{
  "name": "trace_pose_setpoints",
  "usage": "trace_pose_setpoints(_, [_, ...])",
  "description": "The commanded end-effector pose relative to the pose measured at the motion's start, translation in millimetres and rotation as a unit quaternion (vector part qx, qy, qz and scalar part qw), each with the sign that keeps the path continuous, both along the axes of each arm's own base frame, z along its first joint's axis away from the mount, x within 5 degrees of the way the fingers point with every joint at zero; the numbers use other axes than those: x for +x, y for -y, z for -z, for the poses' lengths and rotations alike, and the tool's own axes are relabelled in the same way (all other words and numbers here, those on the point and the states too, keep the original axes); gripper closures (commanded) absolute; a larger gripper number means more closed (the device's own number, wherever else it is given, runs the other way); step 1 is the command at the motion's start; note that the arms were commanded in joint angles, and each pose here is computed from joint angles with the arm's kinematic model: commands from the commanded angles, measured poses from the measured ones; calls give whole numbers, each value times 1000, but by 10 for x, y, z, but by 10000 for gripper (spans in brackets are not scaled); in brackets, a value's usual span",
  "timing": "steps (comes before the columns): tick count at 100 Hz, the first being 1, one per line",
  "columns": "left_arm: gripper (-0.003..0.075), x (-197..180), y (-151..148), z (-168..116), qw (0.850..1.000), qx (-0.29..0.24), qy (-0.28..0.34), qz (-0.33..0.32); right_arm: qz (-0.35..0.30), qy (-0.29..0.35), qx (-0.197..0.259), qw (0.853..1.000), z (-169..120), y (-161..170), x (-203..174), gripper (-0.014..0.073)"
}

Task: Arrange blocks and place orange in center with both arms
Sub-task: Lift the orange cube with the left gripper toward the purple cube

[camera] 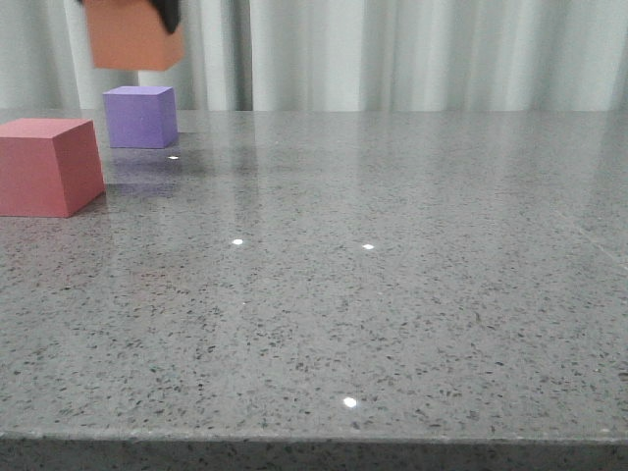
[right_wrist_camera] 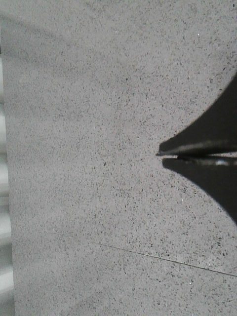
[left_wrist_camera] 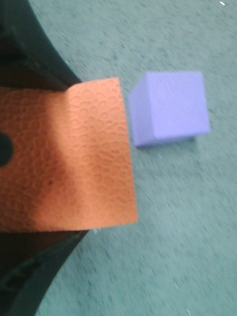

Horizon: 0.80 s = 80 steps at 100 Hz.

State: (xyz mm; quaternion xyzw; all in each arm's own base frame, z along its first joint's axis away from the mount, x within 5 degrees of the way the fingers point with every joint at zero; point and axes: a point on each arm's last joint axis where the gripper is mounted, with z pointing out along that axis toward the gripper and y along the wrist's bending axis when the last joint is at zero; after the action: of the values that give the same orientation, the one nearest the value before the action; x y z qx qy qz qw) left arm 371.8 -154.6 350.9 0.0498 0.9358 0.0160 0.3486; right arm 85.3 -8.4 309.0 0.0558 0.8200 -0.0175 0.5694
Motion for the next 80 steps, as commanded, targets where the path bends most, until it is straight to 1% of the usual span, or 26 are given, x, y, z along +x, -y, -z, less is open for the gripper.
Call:
trace_pose_setpoints(1, [512,-59,-183,-245,998,-18,58,-2,-9,47,-9,999,-147,-9,17,705])
trace_pose_setpoints(7, [512,-20,-282,-169,998,-27,55,-9,-9,47,-9,999,-147,-9,17,705])
trace_pose_setpoints(18, [512,40,-365,-102,997,-61,52,12,-9,47,-9,999,-147,-9,17,705])
trace_pose_setpoints(25, [512,63,-409,-74,996,-72,51,20,-9,47,-9,999,-147,-9,17,705])
trace_pose_setpoints(41, [512,92,-523,-16,997,-67,46,8,-9,47,-9,999,-147,-9,17,705])
trace_pose_setpoints(52, [512,108,-569,75,997,-65,46,5,-9,47,-9,999,-147,-9,17,705])
trace_pose_setpoints(68, [512,110,-561,192,997,-65,47,9,-9,47,-9,999,-147,-9,17,705])
trace_pose_setpoints(80, [512,122,-553,206,996,-70,58,12,-9,47,-9,999,-147,-9,17,705])
